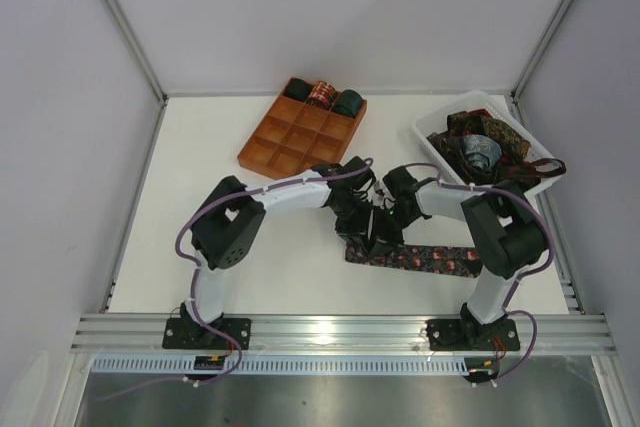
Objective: Roll the ties
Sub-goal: Roll the tie
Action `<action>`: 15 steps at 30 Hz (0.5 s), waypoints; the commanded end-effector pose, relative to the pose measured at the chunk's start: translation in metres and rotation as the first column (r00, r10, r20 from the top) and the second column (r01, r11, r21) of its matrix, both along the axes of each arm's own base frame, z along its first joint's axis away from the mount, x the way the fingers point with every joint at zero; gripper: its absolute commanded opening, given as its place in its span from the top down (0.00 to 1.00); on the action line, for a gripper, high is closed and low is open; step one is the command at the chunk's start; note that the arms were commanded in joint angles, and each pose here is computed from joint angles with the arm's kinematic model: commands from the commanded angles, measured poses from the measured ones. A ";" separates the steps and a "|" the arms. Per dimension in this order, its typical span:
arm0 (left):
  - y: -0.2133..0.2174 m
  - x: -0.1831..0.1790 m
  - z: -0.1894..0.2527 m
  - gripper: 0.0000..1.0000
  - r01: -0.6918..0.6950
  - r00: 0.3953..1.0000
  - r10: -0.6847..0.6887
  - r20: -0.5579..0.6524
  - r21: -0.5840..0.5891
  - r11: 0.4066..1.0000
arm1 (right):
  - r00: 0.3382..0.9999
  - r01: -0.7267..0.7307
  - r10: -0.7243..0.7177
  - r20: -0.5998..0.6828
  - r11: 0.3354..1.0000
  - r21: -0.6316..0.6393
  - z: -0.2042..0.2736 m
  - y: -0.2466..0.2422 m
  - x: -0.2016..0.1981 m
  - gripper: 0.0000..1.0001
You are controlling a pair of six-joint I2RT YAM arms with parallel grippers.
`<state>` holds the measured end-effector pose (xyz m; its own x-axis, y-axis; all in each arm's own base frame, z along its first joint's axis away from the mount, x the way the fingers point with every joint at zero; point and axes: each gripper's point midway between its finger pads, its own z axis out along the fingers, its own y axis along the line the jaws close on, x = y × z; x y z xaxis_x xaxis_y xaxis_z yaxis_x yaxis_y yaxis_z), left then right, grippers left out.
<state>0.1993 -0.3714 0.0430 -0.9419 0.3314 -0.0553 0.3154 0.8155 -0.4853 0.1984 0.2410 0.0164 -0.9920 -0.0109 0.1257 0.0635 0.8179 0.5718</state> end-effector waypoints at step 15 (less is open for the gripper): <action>-0.021 -0.012 -0.025 0.64 0.078 0.997 -0.078 -0.001 -0.075 0.994 | 0.987 0.147 -0.142 0.078 0.988 -0.053 0.025 -0.041 0.017 1.00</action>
